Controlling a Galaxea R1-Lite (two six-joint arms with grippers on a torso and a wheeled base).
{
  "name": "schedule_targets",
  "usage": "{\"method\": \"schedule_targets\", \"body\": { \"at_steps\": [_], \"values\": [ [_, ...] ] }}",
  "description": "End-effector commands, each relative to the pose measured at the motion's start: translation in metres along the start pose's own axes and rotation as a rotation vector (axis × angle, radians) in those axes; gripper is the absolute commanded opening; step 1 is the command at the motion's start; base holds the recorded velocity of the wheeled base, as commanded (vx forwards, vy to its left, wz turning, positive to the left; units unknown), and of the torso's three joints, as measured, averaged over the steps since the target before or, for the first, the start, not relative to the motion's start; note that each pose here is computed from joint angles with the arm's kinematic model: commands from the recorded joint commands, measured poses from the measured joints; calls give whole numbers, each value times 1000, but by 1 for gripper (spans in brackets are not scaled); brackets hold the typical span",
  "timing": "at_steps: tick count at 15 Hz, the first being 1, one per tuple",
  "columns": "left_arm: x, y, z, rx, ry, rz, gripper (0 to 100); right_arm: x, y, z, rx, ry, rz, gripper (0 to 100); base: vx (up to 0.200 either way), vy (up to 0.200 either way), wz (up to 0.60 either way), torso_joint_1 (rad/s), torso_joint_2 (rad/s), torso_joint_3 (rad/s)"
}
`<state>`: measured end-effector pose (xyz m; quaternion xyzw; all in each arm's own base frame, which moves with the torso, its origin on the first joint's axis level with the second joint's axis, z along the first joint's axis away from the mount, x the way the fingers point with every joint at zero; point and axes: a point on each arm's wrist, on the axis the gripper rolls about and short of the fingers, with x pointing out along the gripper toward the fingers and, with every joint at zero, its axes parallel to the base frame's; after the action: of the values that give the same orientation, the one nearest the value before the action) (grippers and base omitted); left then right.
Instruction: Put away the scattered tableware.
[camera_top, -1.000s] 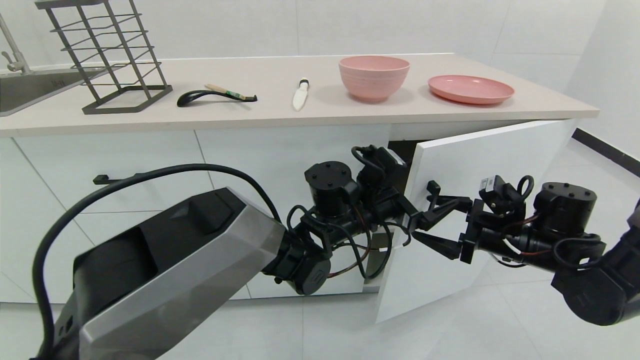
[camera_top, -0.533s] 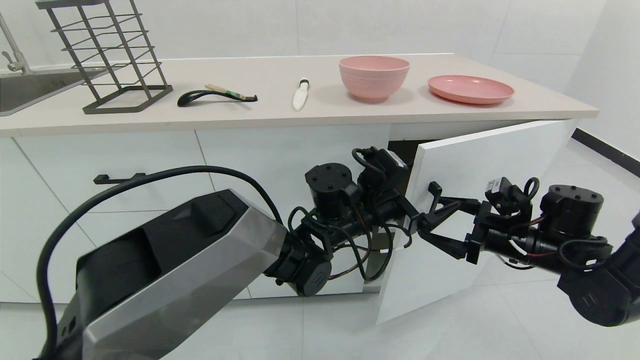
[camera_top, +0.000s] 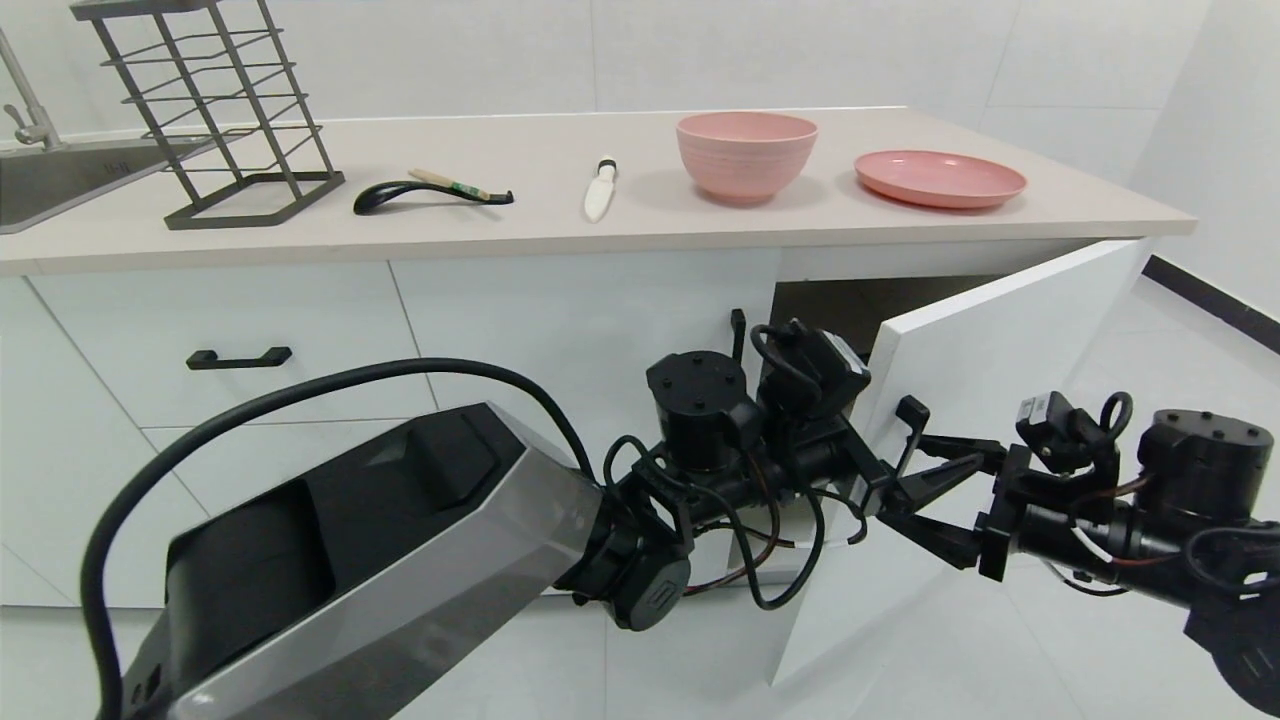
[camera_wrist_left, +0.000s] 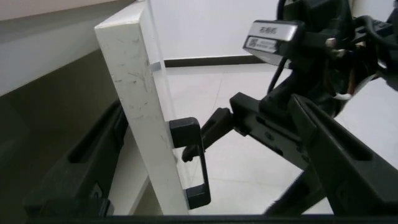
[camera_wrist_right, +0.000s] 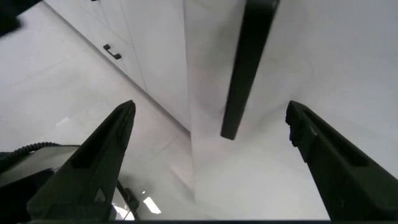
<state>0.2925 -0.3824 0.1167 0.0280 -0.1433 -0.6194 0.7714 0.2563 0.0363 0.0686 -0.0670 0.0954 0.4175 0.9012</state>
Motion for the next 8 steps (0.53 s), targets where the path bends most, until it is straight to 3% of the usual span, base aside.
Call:
{"method": "schedule_targets", "body": {
  "at_steps": [1, 8],
  "values": [
    [0, 0, 0, 2, -2, 11, 100, -13, 7, 4, -5, -8, -10, 100, 0, 0, 0, 0, 0, 0],
    [0, 0, 1, 3, -2, 33, 100, -60, 52, 12, -15, -20, -14, 100, 0, 0, 0, 0, 0, 0]
  ]
}}
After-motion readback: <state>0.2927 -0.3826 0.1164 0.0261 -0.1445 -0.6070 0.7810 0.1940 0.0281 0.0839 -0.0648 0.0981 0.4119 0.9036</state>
